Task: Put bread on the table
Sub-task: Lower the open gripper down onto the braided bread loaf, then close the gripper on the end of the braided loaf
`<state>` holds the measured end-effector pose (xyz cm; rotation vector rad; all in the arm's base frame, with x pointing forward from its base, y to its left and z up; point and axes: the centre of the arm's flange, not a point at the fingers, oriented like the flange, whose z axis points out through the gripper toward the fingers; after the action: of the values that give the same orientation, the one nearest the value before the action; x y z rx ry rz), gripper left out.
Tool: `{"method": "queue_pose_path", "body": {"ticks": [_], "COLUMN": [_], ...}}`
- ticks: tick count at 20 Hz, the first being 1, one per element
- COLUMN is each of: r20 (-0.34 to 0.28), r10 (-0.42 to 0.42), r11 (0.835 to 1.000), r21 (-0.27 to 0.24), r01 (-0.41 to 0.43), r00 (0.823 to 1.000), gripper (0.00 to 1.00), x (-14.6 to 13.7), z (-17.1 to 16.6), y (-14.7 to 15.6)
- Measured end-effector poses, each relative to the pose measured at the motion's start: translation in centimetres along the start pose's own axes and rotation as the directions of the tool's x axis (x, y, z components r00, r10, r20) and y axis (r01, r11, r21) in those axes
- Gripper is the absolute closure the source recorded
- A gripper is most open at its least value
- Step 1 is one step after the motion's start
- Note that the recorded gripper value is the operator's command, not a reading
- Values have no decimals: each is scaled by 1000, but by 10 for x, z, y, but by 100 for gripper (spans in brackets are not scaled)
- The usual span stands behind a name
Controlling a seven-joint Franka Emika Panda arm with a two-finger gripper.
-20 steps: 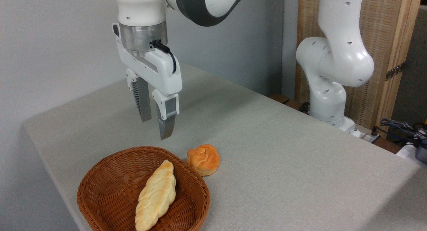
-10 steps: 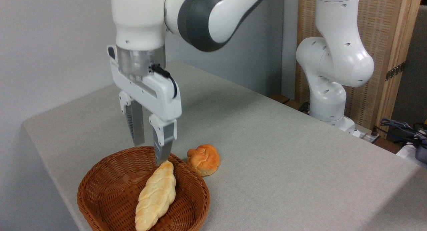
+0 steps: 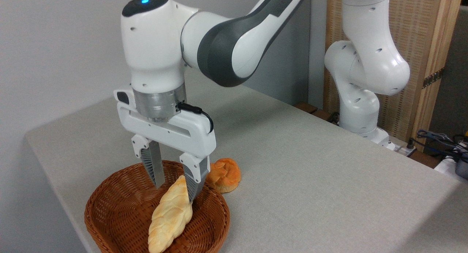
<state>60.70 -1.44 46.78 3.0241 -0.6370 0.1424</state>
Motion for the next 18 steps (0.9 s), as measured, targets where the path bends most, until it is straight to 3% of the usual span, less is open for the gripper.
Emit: {"method": "queue_pose_path", "body": {"ticks": [4,15,16,18], "r20": [-17,-16,-15,-15], "r10": [-67,-60,-59,-56], "r11": [998,998,998,998], "r21": [12,19,18,18], "r01": [67,61,59,56], "r00": [998,998,998,998], "gripper": [0,1,12,56], "x": [8,19,20,20], "z": [16,44,45,46], "y": [-2,3,4,5]}}
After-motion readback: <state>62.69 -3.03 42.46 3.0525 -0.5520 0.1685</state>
